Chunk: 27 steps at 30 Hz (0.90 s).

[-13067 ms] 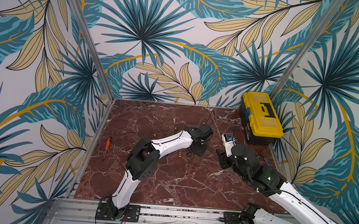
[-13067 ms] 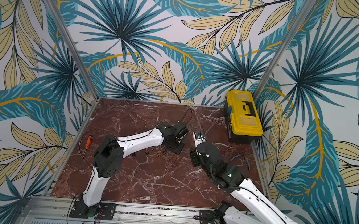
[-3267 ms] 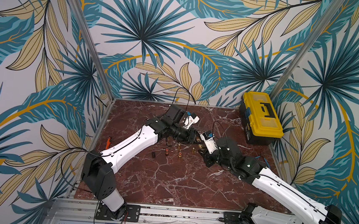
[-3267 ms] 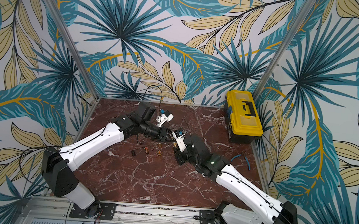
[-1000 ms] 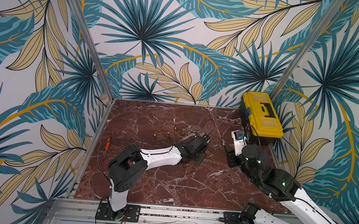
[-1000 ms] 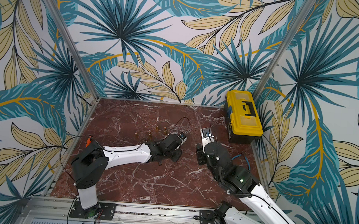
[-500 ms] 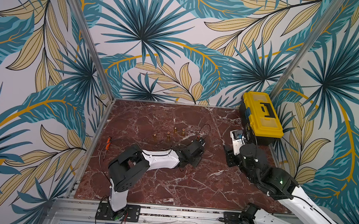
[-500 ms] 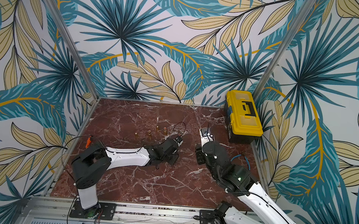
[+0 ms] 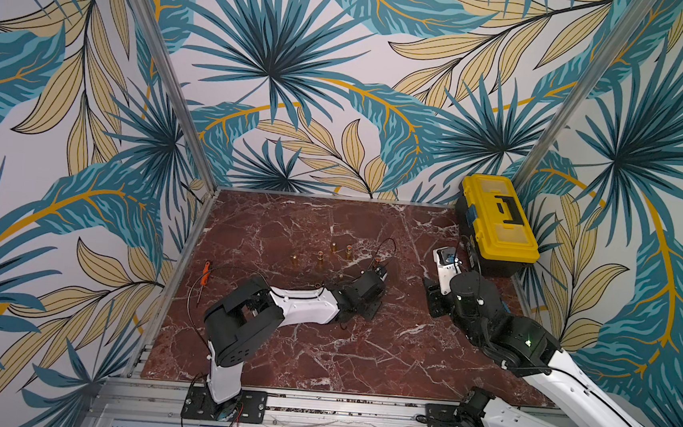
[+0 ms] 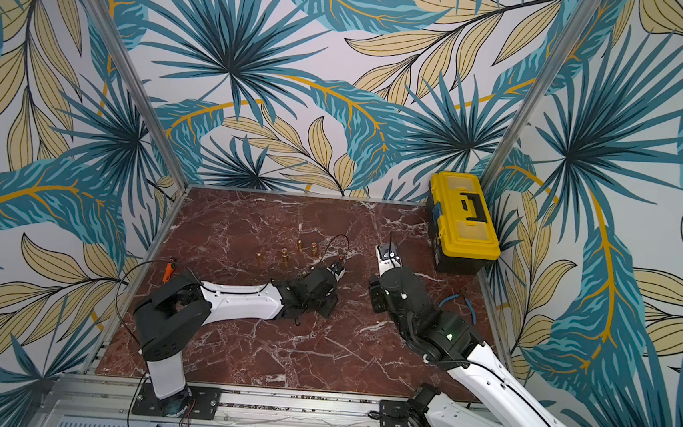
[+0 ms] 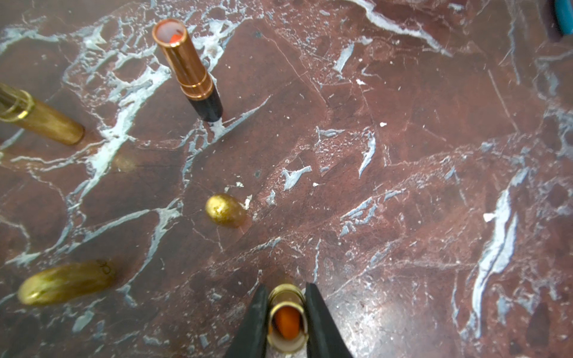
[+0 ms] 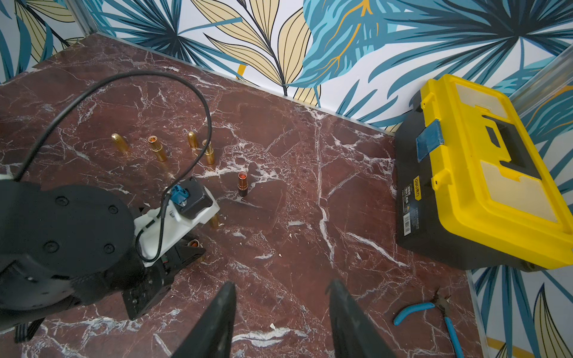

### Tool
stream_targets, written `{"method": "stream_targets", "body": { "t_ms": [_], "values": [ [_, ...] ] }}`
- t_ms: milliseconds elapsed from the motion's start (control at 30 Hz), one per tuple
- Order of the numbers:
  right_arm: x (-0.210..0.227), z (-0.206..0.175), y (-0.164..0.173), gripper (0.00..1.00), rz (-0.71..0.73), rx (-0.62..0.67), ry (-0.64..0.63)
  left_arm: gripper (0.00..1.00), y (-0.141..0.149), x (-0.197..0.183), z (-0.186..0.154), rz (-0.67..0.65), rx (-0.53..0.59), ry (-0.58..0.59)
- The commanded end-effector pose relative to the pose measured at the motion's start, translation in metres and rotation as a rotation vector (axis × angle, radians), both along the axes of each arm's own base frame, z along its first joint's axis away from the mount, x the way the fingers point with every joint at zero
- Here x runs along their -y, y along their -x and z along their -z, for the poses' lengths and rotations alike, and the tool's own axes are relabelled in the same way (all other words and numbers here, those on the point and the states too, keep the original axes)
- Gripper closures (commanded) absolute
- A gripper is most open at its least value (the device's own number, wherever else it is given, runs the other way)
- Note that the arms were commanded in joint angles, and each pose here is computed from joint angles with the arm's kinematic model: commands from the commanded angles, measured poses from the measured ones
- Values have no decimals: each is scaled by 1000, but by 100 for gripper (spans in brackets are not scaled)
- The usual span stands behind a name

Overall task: Open the lipstick cap
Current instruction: Place the lipstick at the center of the board.

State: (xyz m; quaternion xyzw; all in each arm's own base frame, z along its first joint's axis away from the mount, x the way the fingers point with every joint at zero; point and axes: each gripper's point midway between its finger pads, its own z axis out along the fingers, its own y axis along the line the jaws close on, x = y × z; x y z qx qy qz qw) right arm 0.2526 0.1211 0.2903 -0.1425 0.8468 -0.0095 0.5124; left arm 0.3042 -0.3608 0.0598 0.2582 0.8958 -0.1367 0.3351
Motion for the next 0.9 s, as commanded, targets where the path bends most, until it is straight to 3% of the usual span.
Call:
{"method": "stream_targets", "body": {
  "t_ms": [0,300,600,733,867],
  "values": [
    [-1,3,0,49,-7,-4,12,71,3,-1,-7,5,7,10],
    [-2,3,1,47,-12,-8,3,58,2,3,-26,12,27,45],
    [9,-10,6,47,25,24,-25,46,1,17,-118,53,125,211],
    [27,-34,12,47,89,76,-66,43,13,38,-151,134,83,328],
    [49,-56,22,47,152,137,-96,42,34,70,-161,274,4,400]
  ]
}}
